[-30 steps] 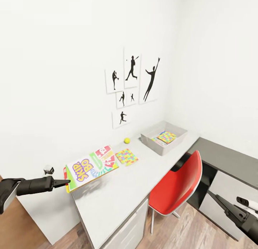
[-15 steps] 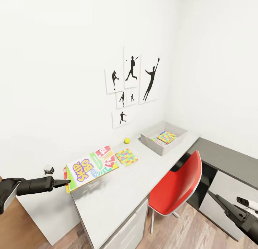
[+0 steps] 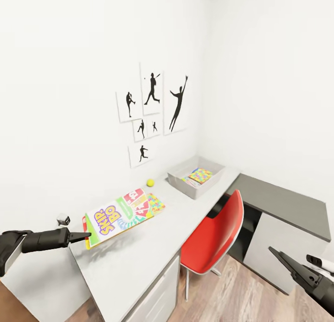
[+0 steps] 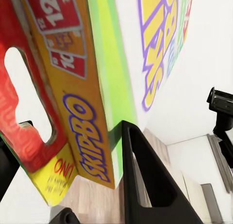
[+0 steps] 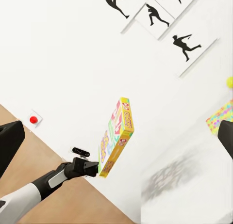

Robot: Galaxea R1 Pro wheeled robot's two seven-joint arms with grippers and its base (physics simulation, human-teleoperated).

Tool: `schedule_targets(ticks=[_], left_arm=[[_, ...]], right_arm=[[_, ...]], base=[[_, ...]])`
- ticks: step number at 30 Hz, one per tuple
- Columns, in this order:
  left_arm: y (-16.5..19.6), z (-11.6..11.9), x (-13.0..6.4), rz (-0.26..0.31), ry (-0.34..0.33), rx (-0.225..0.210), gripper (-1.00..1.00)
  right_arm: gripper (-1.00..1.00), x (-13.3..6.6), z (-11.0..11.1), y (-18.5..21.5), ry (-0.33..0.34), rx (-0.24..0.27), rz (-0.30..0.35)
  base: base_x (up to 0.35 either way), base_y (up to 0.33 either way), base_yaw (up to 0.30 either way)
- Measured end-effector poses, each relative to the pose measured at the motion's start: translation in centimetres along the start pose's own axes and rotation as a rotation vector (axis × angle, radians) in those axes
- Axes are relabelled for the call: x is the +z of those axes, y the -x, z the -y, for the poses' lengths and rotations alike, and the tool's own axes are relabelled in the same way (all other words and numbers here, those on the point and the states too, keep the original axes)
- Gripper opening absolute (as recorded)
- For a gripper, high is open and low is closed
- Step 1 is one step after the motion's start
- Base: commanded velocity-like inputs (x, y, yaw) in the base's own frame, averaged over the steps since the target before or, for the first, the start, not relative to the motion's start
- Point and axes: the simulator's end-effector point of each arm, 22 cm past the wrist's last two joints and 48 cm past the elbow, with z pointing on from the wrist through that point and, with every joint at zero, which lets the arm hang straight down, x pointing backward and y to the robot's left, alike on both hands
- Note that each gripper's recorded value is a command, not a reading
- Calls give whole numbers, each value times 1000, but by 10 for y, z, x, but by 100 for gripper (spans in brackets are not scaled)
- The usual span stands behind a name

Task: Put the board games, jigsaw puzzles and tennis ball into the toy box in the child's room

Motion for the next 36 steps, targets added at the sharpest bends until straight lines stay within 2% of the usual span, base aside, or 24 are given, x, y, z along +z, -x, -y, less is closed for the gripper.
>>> schedule_targets(ticks=[9,16,36], left_arm=[[1,3,0,-3,-1,10,-100],[9,18,4,-14,-13,65,-100],[11,27,6,-16,-20,62,-100]], right_arm=[[100,0,-2,1,3,-2,2],[100,-1,-3,2,6,-2,4],[100,-1,-7,4,13,-8,8]], base=[[0,0,-279],[0,0,-279],[0,0,-279]])
